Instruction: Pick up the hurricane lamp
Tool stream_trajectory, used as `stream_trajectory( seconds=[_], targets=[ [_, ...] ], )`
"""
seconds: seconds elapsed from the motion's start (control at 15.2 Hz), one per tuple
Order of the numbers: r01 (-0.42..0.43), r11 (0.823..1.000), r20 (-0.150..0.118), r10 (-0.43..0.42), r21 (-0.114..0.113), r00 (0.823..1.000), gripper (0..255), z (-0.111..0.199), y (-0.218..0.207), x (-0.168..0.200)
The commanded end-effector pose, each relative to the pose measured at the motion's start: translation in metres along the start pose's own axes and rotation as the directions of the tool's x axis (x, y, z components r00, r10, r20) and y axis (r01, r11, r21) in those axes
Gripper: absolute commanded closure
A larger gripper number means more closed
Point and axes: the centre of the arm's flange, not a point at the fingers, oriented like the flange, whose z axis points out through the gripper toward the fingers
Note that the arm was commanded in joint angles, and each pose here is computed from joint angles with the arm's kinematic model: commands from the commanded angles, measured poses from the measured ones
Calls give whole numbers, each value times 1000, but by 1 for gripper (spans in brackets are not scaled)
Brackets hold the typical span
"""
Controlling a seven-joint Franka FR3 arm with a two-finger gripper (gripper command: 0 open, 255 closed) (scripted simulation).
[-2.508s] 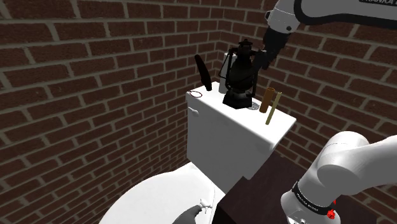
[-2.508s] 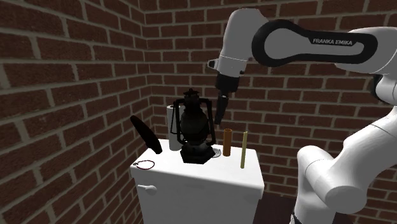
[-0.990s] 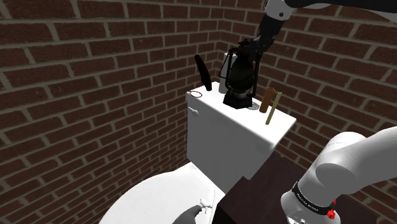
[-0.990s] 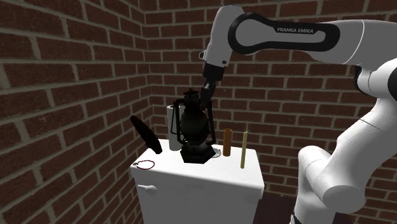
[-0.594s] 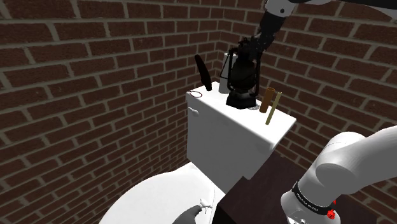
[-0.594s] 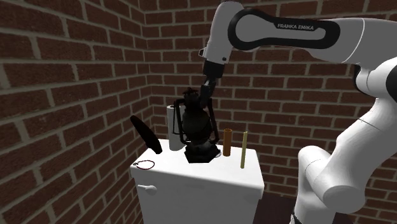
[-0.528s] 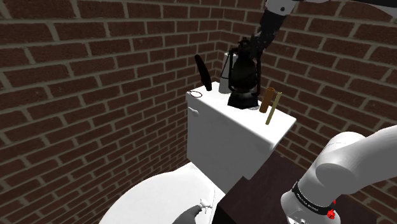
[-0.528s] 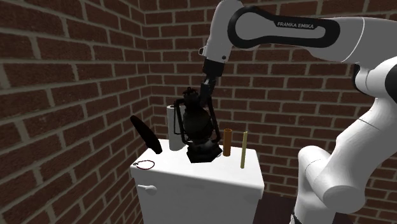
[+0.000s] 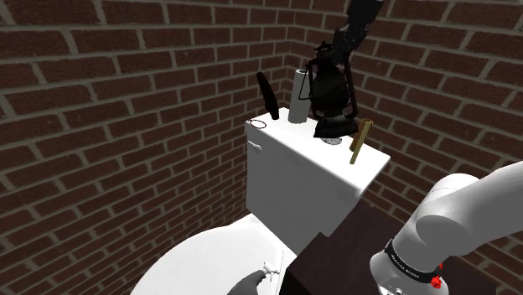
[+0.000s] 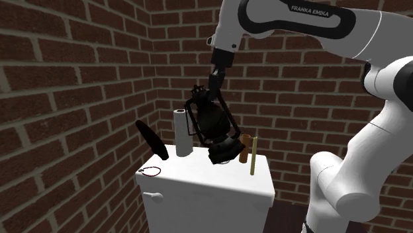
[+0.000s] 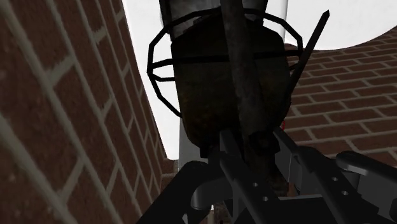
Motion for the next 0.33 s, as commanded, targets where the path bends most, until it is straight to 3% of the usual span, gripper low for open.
stream_trajectory(
  seconds=[0.0,0.26],
  targets=[
    [0,1000,-4,0,0,1000,255,-12,0,3],
    [0,1000,-4,0,0,1000,255,-23,1,6]
  ],
)
